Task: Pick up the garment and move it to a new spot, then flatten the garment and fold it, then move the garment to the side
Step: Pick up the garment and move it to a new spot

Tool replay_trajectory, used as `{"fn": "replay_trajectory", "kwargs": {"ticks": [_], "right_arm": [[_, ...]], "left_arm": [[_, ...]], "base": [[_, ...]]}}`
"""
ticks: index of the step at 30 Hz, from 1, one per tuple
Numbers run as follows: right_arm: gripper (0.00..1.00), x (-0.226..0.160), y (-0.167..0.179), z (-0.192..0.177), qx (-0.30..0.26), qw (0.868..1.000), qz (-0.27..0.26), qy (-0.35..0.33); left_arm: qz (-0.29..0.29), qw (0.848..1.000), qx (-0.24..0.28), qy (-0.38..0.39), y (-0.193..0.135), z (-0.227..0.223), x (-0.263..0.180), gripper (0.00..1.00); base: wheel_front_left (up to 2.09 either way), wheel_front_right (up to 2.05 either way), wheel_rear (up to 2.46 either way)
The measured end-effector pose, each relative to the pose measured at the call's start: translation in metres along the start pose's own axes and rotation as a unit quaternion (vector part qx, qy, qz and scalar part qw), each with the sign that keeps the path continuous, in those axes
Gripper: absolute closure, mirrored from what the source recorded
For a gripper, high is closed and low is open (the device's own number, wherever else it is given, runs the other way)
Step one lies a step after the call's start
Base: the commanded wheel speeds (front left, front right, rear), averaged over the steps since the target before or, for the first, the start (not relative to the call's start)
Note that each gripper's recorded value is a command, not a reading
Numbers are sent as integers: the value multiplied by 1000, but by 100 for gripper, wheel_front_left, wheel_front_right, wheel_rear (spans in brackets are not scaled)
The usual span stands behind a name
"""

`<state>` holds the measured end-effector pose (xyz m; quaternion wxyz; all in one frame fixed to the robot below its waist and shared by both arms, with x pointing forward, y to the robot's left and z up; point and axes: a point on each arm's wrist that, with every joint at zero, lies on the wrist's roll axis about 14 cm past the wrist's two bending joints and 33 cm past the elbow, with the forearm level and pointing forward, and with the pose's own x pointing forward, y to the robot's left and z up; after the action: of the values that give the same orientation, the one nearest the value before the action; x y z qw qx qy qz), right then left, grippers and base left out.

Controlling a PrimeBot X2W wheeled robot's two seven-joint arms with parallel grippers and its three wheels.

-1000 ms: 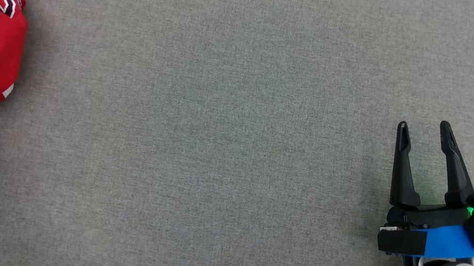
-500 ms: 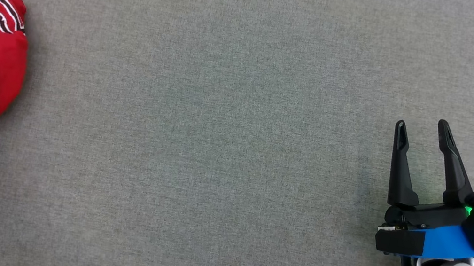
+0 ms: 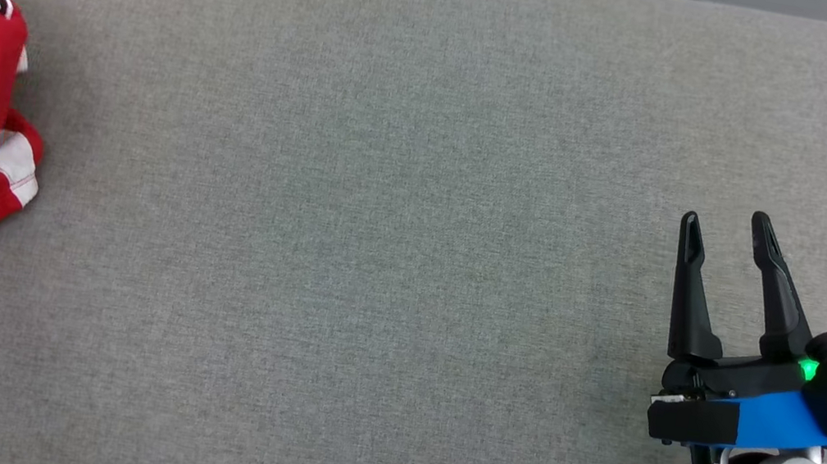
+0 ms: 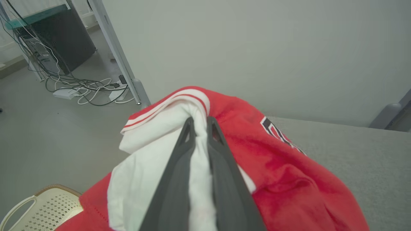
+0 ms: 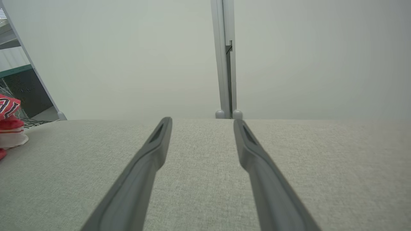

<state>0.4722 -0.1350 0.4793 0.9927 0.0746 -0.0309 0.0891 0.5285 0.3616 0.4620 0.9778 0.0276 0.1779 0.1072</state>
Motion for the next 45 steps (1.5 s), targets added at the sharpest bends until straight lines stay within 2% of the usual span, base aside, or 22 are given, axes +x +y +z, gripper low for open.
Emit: {"fn": "replay_trajectory", "kwargs": {"ticks": [5, 8, 9, 10, 17, 23, 27, 32, 36, 42, 45], "right_arm": [[0, -5, -3, 13, 6, 1000, -6, -13], [0, -10, -7, 21, 9, 1000, -14, -21], [0, -14, -11, 26, 12, 999, -21, -26], [0, -14, -11, 26, 12, 999, -21, -26], [0, -31, -35, 38, 16, 998, -58, -36], [0, -54, -65, 48, 14, 993, -105, -44], [0, -69, -83, 54, 11, 990, -135, -47], [0, -84, -100, 63, 4, 985, -163, -54], [0, -92, -108, 66, 5, 983, -177, -56], [0, -95, -110, 67, 6, 981, -182, -58], [0, -91, -107, 67, 9, 983, -176, -60]], "left_arm": [[-22, 995, 20, -99, -16, 62, -2, 100], [-43, 986, 32, -157, -33, 103, -5, 100], [-58, 978, 41, -194, -50, 131, -10, 100], [-58, 978, 41, -194, -50, 131, -10, 100], [-140, 944, 57, -294, -130, 210, -26, 100], [-234, 908, 55, -344, -222, 246, -48, 100], [-298, 885, 55, -352, -284, 251, -64, 100], [-378, 850, 61, -360, -354, 247, -94, 100], [-423, 830, 70, -357, -390, 233, -111, 100], [-460, 827, 78, -313, -409, 182, -115, 100], [-483, 830, 72, -270, -413, 138, -122, 100]], "base": [[0, 0, 0], [0, 0, 0], [0, 0, 0], [0, 0, 0], [0, 0, 0], [0, 0, 0], [0, 0, 0], [0, 0, 0], [0, 0, 0], [0, 0, 0], [0, 0, 0]]}}
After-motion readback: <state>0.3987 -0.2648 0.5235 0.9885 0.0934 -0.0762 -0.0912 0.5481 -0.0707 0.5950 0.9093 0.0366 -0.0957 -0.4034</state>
